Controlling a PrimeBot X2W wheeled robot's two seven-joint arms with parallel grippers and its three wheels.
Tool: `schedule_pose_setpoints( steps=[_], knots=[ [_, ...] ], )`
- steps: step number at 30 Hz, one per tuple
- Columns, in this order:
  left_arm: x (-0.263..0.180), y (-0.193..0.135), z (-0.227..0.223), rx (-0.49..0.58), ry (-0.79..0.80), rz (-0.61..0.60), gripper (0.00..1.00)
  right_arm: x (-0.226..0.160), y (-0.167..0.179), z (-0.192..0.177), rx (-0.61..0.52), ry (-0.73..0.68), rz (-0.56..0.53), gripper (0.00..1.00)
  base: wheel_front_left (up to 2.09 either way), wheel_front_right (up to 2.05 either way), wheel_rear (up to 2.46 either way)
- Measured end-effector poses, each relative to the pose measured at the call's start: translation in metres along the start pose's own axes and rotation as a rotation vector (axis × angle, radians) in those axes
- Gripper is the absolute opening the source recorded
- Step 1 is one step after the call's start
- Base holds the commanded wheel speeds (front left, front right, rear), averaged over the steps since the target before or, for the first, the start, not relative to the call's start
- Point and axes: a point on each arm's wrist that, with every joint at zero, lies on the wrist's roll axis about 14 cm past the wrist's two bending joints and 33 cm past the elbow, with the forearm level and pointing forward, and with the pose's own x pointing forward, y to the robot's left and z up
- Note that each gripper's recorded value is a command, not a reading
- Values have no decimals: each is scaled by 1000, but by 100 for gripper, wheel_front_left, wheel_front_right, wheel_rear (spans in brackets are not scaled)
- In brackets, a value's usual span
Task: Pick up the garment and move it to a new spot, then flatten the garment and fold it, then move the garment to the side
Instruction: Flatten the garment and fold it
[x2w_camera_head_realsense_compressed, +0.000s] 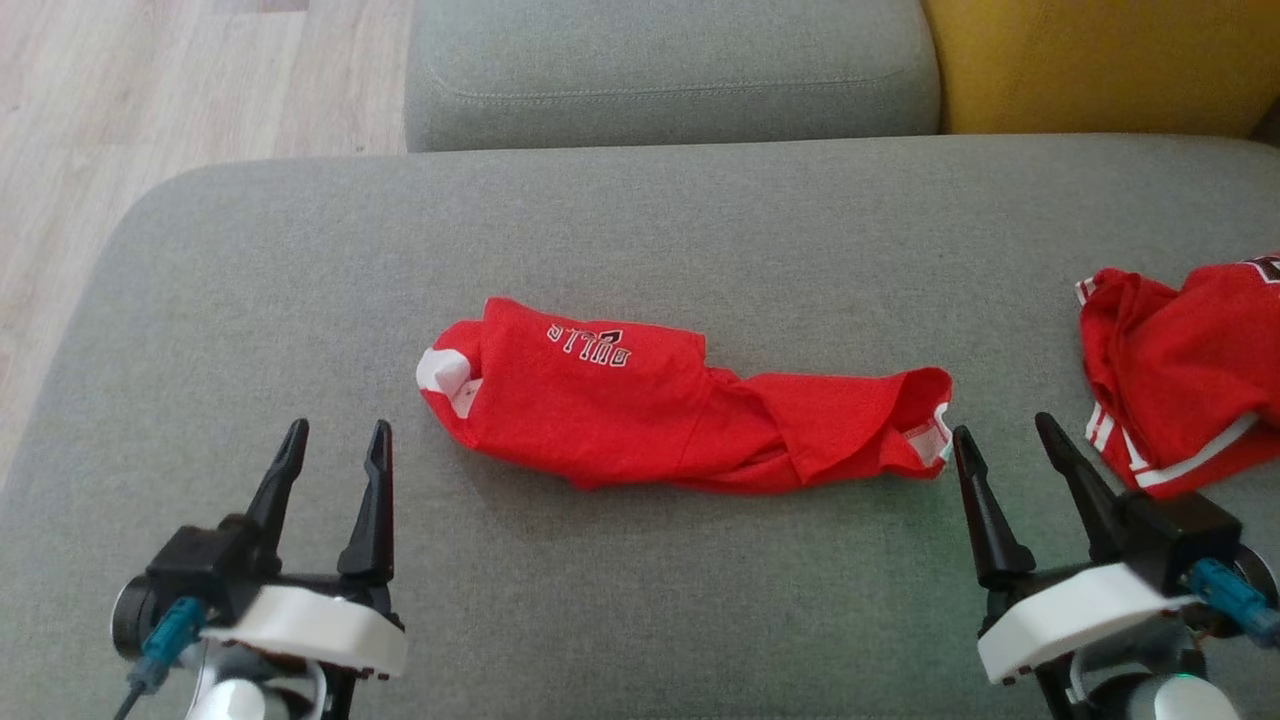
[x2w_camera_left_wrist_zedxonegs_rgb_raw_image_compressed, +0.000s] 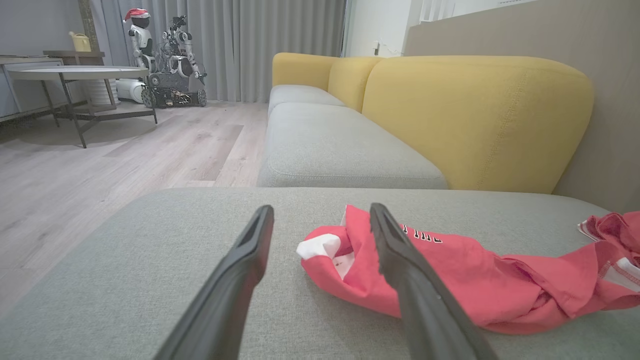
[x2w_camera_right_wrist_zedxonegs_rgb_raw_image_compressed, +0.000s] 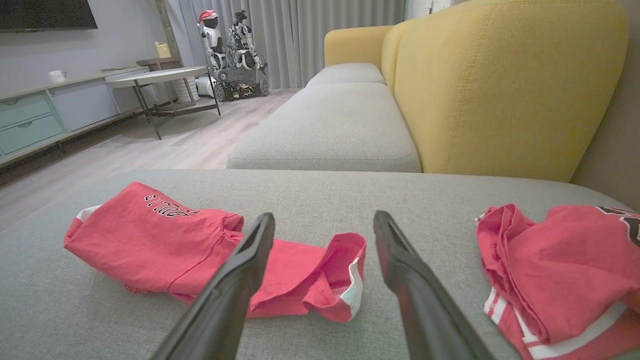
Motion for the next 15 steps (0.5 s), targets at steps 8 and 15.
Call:
schedule_pose_setpoints(
  steps=[8, 15],
  knots=[
    [3, -14, -16, -12, 69, -58, 100, 4, 0, -7, 17, 21, 2, 100, 0, 0, 0],
    [28, -42, -38, -42, 140, -141, 100, 15, 0, -9, 31, 31, 8, 100, 0, 0, 0]
  ],
)
